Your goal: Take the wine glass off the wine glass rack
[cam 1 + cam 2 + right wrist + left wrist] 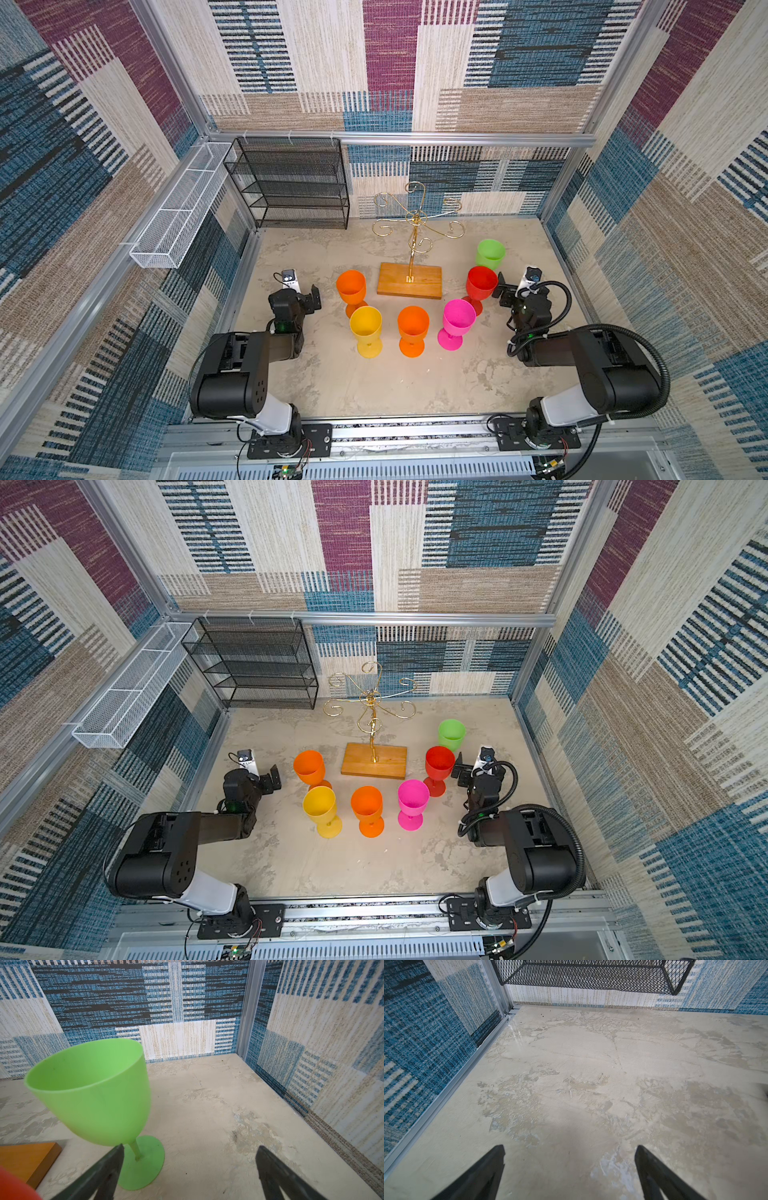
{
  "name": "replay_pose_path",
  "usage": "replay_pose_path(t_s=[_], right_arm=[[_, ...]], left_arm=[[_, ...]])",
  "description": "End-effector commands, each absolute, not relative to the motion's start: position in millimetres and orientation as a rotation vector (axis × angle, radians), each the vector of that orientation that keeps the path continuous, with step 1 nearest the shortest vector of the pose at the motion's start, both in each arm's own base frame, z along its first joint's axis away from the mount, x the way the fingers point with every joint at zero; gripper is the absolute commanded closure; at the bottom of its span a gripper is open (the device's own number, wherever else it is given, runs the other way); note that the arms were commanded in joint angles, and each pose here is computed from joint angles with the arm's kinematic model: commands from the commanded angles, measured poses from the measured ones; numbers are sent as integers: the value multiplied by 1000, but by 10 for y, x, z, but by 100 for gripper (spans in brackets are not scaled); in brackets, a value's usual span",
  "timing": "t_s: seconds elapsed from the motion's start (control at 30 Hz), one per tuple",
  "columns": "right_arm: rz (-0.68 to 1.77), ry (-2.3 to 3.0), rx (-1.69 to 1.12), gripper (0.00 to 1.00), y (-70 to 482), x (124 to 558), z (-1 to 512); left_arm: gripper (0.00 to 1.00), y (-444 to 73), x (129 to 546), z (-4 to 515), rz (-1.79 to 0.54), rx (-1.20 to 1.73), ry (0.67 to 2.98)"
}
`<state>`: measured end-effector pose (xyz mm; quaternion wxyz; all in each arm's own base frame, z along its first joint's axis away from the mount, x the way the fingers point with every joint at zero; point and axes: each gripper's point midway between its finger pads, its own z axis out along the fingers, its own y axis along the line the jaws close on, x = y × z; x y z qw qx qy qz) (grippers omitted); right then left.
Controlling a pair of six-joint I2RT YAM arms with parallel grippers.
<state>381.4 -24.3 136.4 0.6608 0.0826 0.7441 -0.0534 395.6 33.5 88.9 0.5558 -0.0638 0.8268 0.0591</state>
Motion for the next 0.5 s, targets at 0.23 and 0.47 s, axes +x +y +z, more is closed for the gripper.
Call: replay_pose_path(t_s=[0.23,0.47], right_arm=[[-116,1637,178,0,-232,3832,1482],[-91,1583,118,0,-130,3664,1467]], left_arm=[[1,332,3979,953,132,-154,1923],[1,332,3977,949,133,-154,1925]])
